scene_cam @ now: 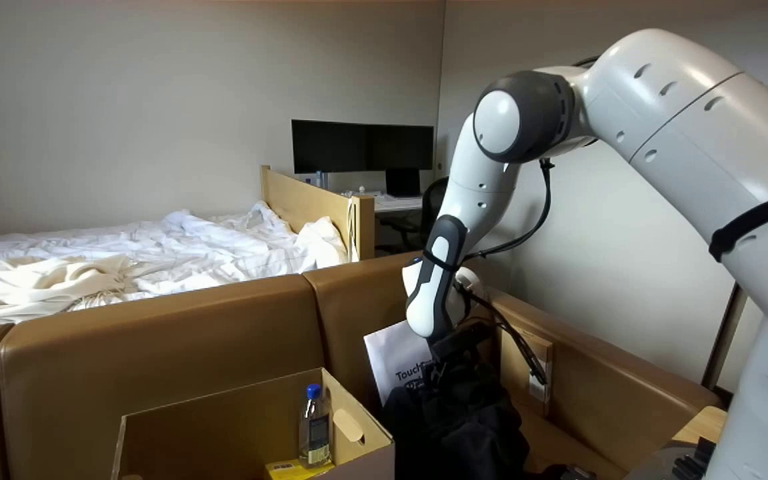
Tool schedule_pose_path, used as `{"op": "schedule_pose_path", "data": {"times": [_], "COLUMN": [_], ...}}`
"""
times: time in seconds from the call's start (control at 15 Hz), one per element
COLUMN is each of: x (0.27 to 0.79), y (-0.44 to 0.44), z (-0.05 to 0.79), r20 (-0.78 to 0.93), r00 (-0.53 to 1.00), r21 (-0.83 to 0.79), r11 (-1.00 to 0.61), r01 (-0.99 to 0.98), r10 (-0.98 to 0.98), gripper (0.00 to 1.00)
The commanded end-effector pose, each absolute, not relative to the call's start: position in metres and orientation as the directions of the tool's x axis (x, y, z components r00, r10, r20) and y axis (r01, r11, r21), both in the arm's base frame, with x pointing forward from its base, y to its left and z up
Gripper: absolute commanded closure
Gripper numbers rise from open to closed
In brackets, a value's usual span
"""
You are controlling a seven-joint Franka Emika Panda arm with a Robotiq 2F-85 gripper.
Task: Pick up the black cloth from the couch and put it in the box.
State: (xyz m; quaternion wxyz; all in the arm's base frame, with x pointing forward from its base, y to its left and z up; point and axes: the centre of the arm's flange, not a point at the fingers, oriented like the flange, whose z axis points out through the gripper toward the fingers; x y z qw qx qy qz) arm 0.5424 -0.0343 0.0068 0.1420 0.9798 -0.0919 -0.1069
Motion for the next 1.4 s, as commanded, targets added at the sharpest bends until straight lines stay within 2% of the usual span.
{"op": "schedule_pose_path", "data": {"times": [0.0, 0.07, 0.13, 0.27, 0.6, 0.87, 1.07, 1.33], "x": [0.544, 0.542, 0.541, 0.541, 0.552, 0.552, 0.551, 0.559], "y": [-0.040, -0.042, -0.044, -0.050, -0.072, -0.084, -0.081, -0.070], "z": [-0.022, -0.026, -0.029, -0.030, -0.011, 0.003, 0.018, 0.075], "r20": [-0.181, -0.186, -0.189, -0.188, -0.150, -0.154, -0.171, -0.166], "r00": [0.959, 0.957, 0.956, 0.955, 0.954, 0.947, 0.946, 0.961], "r21": [0.374, 0.384, 0.400, 0.406, 0.407, 0.346, 0.275, 0.193], "r11": [-0.917, -0.913, -0.907, -0.904, -0.895, -0.913, -0.935, -0.963], "r01": [-0.140, -0.136, -0.134, -0.136, -0.180, -0.215, -0.223, -0.190], "r10": [-0.220, -0.221, -0.225, -0.228, -0.260, -0.281, -0.276, -0.223], "gripper": [0.00, 0.00, 0.25, 0.33, 0.66, 0.91, 0.95, 0.93]}}
